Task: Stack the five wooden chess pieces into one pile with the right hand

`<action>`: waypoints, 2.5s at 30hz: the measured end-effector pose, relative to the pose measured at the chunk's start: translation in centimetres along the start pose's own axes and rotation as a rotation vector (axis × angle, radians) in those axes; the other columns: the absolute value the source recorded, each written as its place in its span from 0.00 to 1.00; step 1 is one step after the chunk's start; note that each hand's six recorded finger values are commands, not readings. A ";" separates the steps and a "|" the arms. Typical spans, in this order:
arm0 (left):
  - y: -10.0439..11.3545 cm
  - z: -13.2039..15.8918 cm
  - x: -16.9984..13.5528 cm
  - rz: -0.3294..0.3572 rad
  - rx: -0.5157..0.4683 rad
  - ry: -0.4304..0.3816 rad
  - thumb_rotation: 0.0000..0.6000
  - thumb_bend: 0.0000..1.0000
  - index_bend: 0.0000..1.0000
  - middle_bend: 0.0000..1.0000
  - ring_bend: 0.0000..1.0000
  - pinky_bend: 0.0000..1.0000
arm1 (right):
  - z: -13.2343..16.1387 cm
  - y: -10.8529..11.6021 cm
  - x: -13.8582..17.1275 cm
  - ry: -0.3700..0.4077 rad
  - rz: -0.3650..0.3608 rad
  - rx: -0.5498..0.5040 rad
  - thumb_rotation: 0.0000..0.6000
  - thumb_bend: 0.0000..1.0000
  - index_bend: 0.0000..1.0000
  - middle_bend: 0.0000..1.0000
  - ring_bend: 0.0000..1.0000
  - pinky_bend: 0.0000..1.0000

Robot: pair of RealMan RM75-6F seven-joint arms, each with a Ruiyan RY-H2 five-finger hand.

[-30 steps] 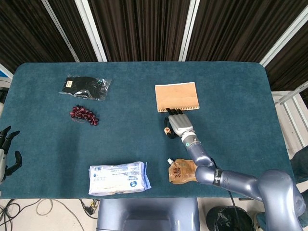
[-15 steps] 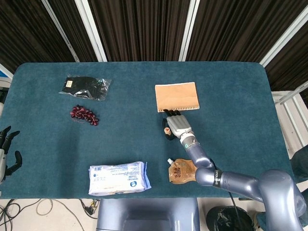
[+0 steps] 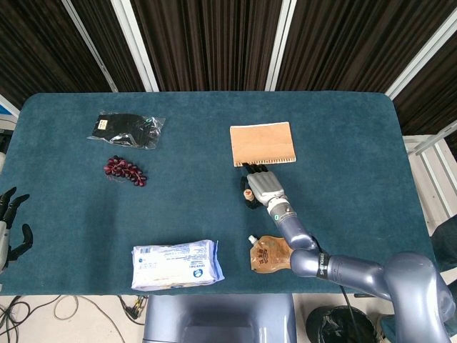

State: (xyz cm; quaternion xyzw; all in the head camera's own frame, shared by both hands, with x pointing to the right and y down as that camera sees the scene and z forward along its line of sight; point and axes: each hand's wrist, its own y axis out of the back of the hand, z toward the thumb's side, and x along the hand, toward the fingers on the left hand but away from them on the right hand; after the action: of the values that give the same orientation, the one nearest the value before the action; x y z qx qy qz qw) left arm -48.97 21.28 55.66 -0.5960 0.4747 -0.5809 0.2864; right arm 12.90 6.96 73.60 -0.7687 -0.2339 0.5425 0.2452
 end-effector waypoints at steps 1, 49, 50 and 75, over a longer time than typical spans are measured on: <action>0.0 0.0 0.0 0.000 0.000 0.000 1.00 0.62 0.17 0.00 0.00 0.00 | 0.0 0.0 0.0 -0.001 0.001 0.000 1.00 0.41 0.45 0.00 0.00 0.00; 0.1 0.1 -0.1 0.004 0.002 -0.003 1.00 0.62 0.17 0.00 0.00 0.00 | -3.0 3.5 6.3 -0.010 -0.075 -0.039 1.00 0.41 0.32 0.00 0.00 0.00; 0.0 0.1 -0.1 0.004 0.002 -0.002 1.00 0.62 0.17 0.00 0.00 0.00 | -3.5 3.2 6.9 -0.016 -0.074 -0.037 1.00 0.41 0.32 0.00 0.00 0.00; 0.1 -0.1 0.0 0.001 -0.004 0.008 1.00 0.62 0.17 0.00 0.00 0.00 | -8.2 -3.6 7.9 -0.105 -0.126 -0.075 1.00 0.41 0.36 0.00 0.00 0.00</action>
State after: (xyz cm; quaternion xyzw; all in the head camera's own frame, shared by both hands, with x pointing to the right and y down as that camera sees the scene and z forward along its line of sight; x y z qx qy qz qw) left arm -49.06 21.31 55.60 -0.5939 0.4773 -0.5823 0.2835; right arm 22.74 13.64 72.60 -0.7316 -0.3145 0.5563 0.2376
